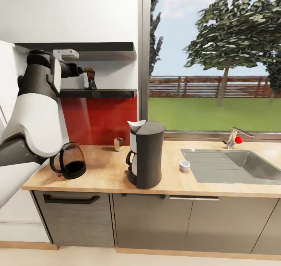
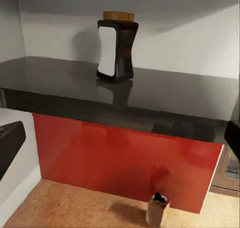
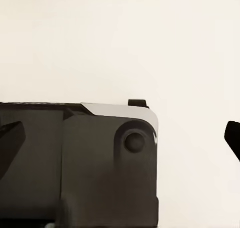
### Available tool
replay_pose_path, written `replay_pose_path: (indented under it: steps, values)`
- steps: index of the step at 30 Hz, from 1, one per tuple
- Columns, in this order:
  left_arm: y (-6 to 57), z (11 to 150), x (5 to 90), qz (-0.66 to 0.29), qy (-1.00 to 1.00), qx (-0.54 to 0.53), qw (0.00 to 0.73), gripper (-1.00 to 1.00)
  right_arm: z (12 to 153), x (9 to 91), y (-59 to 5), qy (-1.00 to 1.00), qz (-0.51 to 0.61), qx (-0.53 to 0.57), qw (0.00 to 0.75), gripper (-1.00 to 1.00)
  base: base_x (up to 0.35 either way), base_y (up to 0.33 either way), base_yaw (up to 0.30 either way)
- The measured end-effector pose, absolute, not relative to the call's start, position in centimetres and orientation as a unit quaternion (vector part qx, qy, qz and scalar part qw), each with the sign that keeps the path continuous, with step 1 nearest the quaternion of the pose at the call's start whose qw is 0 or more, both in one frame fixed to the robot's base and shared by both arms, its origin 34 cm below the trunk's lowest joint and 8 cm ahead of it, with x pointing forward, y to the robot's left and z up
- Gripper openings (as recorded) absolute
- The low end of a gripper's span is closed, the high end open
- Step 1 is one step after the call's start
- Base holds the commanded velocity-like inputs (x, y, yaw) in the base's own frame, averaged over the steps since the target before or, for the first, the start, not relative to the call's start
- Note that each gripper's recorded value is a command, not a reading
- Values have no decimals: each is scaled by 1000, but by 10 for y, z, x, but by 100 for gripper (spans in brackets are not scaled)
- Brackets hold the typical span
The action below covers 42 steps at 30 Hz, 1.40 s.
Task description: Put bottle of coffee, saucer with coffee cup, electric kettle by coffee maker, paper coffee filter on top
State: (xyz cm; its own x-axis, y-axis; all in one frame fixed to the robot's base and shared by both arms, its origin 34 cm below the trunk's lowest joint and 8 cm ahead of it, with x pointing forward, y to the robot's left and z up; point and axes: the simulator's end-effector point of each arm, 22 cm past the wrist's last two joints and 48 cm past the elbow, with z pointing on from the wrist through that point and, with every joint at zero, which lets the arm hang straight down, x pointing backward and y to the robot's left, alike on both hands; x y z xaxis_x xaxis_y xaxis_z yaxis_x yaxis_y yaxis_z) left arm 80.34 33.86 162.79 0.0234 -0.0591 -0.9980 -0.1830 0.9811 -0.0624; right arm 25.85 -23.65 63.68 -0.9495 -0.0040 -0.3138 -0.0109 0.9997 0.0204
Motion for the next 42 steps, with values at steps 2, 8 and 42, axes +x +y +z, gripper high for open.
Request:
replay_pose_path:
  steps: [2,8,42]
  values:
    - [341,1626,809,53,692,-99,713,100,635,252,-237,988,11,-4,152,100,0,0,0]
    - [323,1612,830,64,713,-90,693,100,630,231,-238,991,10,-2,130,100,0,0,0]
    - [348,1653,823,84,652,-105,746,100,630,228,-290,992,-23,-5,127,100,71,13,0]
